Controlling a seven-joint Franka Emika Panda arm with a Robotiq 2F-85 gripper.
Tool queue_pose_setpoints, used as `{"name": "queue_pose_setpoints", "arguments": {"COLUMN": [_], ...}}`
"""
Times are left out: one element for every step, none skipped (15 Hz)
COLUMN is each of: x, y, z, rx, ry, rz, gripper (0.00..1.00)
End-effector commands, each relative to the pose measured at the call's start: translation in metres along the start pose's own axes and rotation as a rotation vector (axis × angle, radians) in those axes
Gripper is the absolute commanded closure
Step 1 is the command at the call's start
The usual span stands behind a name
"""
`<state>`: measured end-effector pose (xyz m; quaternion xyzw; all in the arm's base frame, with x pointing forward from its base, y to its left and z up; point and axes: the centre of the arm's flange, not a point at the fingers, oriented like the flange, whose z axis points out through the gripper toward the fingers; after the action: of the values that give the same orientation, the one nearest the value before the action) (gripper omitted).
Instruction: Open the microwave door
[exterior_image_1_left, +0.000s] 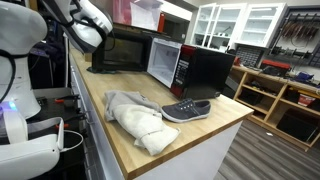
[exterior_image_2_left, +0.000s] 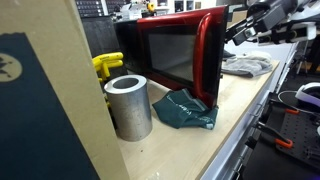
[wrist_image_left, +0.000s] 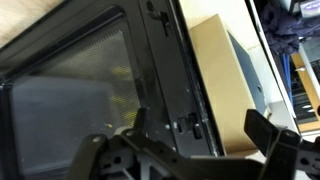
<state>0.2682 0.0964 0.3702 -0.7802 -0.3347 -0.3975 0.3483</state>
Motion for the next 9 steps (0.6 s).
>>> {"name": "queue_pose_setpoints", "arguments": {"x": [0.051,0.055,0.061,0.023,0.029,0.032,0.033,0.033,0.033], "y": [-0.003,-0.006,-0.007,-0.013,-0.013,-0.013,-0.012,-0.012,-0.012], "z": [-0.058,-0.058,-0.06,-0.003,-0.006,-0.009,-0.01,-0.011,-0.011], "rx": [0.103,0.091,0.063,0.06,0.053,0.045,0.039,0.037,0.037], "ry": [0.063,0.078,0.095,0.08,0.097,0.106,0.109,0.11,0.11], "rz": [0.102,0.103,0.111,0.027,0.029,0.027,0.026,0.026,0.026], "gripper": [0.0,0.0,0.0,0.0,0.0,0.0,0.0,0.0,0.0]}}
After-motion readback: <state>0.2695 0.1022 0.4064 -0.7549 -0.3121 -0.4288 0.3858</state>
